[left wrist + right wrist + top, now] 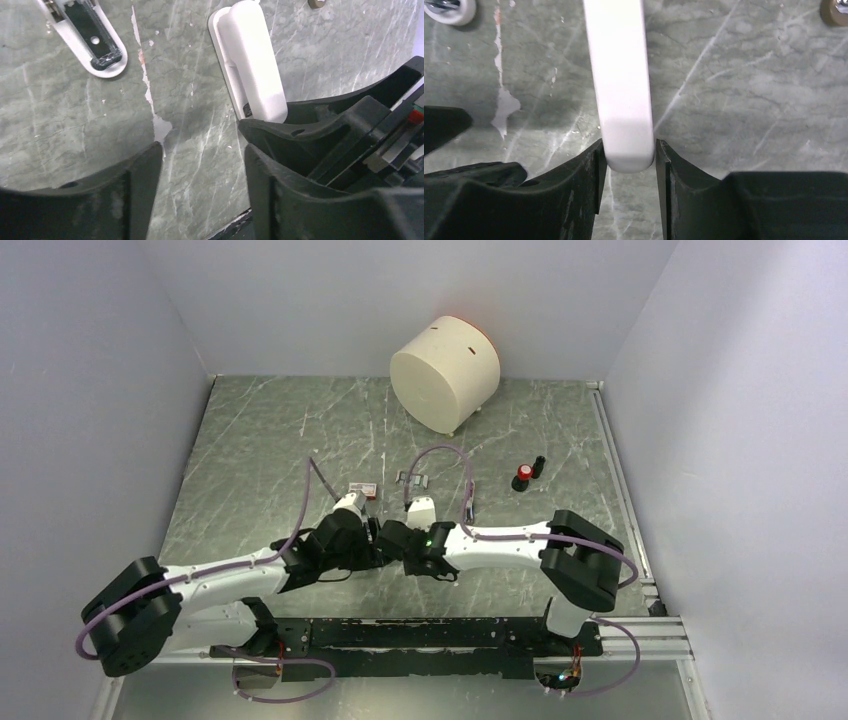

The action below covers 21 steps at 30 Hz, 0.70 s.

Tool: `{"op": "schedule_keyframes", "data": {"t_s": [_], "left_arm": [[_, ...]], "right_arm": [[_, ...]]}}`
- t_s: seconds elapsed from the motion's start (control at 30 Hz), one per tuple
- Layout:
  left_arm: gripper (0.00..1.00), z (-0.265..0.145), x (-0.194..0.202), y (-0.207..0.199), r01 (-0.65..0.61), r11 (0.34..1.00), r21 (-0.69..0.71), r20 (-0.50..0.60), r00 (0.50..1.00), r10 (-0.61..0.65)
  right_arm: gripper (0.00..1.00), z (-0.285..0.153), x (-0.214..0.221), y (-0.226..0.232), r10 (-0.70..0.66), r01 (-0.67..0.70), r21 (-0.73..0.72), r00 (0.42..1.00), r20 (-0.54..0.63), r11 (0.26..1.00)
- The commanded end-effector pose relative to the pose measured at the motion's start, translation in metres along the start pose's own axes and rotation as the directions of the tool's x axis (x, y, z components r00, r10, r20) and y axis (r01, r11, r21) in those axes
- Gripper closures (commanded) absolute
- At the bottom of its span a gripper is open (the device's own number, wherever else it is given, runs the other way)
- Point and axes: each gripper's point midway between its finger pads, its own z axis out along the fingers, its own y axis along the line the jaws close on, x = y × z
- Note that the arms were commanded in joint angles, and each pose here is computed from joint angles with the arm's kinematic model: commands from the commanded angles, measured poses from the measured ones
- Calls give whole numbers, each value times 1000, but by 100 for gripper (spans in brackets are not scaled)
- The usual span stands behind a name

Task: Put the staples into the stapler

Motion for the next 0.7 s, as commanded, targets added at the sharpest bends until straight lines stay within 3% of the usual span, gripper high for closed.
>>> {"op": "schedule_keyframes", "data": {"t_s": [0.0, 0.07, 0.3, 0.47, 0.6, 0.67], "left_arm": [[31, -6, -1, 14, 11, 1000, -22, 37, 999, -10], [22, -6, 1, 16, 14, 1000, -25, 38, 999, -13], [25, -12, -2, 27, 25, 999, -44, 80, 997, -22], [24, -20, -9, 22, 33, 999, -6, 121, 992, -32], [10, -24, -16, 17, 29, 999, 13, 152, 988, -31], [10, -25, -16, 17, 26, 1000, 5, 145, 989, -27]], "right_arm": [[55, -8, -4, -16, 27, -33, 98, 997, 66, 995], [53, -11, -5, -16, 38, -45, 87, 996, 79, 995], [51, -20, -16, -5, 37, -37, 3, 992, 121, 999], [58, -24, -18, 2, 21, -16, -43, 993, 117, 999], [65, -22, -20, 1, 5, -2, -27, 992, 124, 1000], [66, -21, -21, 0, -3, 4, -15, 992, 126, 1000]]}}
